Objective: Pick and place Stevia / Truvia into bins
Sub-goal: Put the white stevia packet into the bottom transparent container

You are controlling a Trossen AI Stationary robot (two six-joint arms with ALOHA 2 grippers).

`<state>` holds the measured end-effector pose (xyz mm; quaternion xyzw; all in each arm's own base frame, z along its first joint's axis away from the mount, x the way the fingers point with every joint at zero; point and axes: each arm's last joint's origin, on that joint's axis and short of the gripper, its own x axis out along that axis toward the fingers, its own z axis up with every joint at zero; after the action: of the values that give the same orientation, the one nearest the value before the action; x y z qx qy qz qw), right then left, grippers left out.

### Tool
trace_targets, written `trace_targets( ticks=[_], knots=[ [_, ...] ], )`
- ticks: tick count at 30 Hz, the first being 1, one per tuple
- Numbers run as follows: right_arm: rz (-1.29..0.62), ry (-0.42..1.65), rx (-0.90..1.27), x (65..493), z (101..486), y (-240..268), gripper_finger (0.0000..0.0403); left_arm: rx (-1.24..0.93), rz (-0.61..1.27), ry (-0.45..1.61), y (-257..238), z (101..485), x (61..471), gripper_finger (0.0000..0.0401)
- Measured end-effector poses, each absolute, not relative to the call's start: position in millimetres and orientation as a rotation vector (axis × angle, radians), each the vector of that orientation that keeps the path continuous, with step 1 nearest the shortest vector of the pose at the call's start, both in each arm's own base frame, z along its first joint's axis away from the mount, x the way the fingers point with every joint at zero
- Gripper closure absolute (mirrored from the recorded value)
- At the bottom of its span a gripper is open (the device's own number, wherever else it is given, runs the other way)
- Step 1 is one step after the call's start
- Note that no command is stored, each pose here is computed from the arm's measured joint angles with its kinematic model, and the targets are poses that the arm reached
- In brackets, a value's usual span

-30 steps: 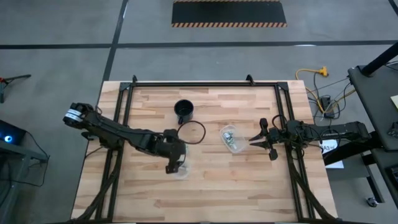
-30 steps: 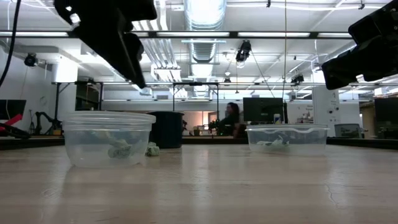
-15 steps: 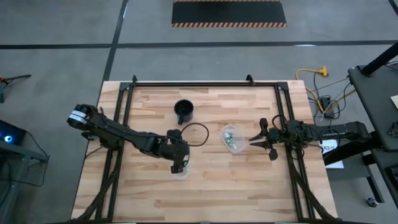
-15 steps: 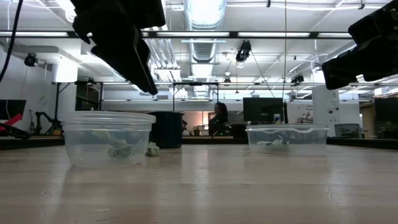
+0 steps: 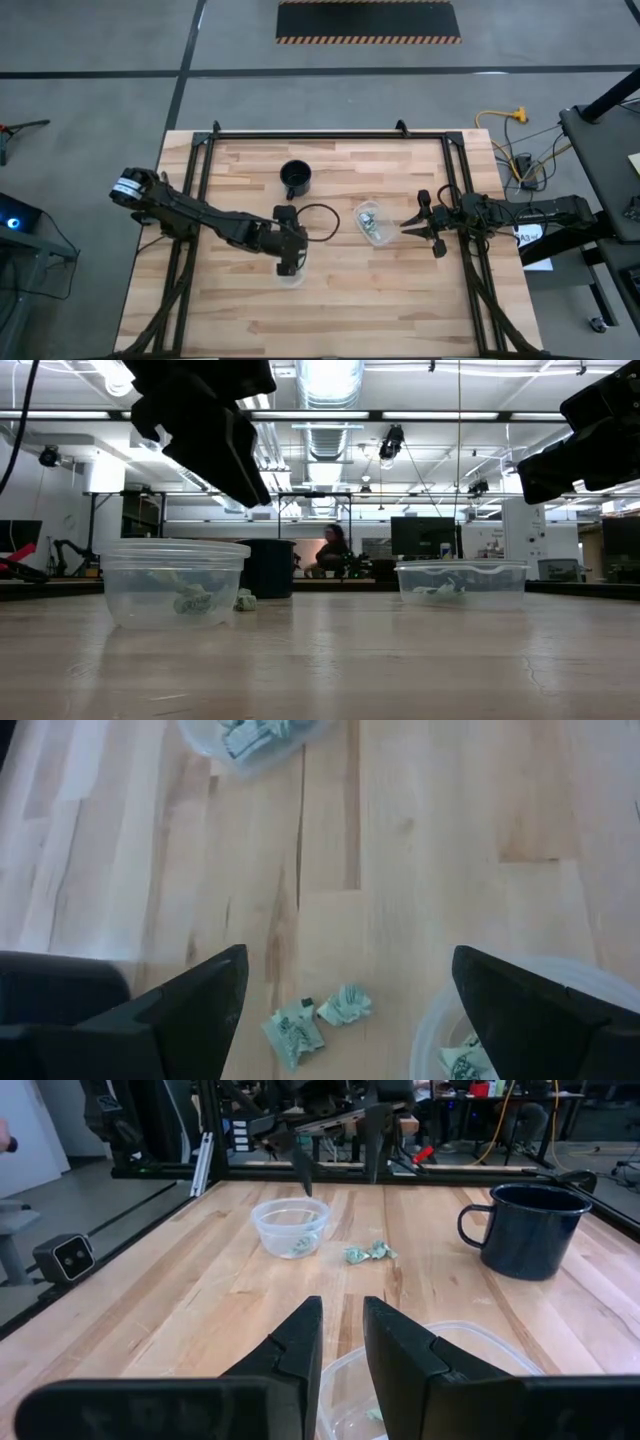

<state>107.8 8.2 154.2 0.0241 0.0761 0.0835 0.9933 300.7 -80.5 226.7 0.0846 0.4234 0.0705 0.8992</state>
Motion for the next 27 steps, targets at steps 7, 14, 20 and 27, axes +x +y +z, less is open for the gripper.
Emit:
trace_targets(
  ticks=[7,14,20,27],
  knots=[
    [0.167,0.153,0.05,108,154,8,0.0335,0.185,0.309,0.869,-62,225,303,0.0069],
    [0.167,0.153,0.049,108,154,8,0.0335,0.082,0.376,0.861,-58,223,302,0.0069],
    [0.167,0.153,0.05,108,154,8,0.0335,-0.1,0.386,0.918,-56,218,298,0.007],
    [0.167,0.153,0.049,108,154,8,0.0335,-0.277,0.434,1.101,-39,222,290,0.007]
  ],
)
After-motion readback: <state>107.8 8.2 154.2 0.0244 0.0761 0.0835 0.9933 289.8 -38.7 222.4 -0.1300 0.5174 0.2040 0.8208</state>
